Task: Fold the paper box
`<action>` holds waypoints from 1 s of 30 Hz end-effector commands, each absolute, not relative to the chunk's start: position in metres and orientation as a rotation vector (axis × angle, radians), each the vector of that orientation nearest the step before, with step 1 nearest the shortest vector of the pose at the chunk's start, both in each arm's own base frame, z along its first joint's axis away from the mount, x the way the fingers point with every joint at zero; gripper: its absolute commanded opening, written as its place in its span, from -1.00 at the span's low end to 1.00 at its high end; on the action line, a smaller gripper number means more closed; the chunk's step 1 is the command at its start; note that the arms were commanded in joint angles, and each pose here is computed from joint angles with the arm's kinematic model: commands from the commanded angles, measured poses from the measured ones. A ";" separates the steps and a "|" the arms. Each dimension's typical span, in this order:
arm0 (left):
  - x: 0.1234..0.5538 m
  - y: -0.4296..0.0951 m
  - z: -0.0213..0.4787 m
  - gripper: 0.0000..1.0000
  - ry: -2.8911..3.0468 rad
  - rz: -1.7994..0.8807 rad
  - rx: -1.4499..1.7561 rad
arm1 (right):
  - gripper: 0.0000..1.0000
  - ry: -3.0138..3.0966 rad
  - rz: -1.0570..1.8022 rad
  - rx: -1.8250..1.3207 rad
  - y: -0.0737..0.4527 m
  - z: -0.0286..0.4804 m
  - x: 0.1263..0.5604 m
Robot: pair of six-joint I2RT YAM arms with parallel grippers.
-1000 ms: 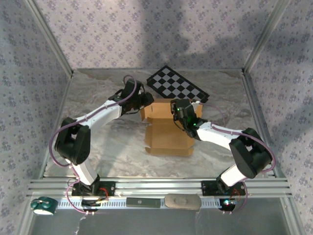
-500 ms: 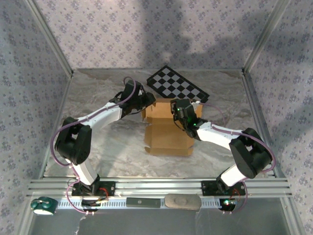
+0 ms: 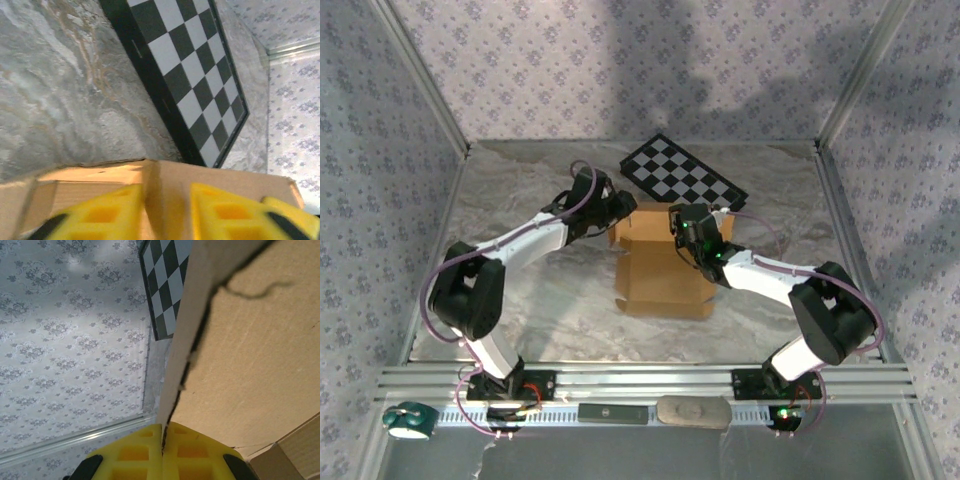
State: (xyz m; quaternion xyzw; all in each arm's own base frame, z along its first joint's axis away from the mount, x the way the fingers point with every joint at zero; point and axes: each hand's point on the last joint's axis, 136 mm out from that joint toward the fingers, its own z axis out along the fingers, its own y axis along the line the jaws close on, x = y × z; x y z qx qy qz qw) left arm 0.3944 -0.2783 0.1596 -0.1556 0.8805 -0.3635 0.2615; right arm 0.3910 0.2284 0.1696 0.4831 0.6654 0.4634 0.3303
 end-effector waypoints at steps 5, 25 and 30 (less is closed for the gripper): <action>0.342 -0.241 0.157 -0.24 2.369 -0.864 -0.385 | -1.00 1.726 1.192 1.282 0.219 0.170 0.388; 0.325 -0.244 0.052 -1.00 2.553 -0.624 -0.444 | -1.00 1.721 1.179 1.300 0.213 0.171 0.393; 0.342 -0.241 0.052 -1.00 2.501 -0.559 -0.465 | -1.00 1.721 1.198 1.297 0.214 0.172 0.396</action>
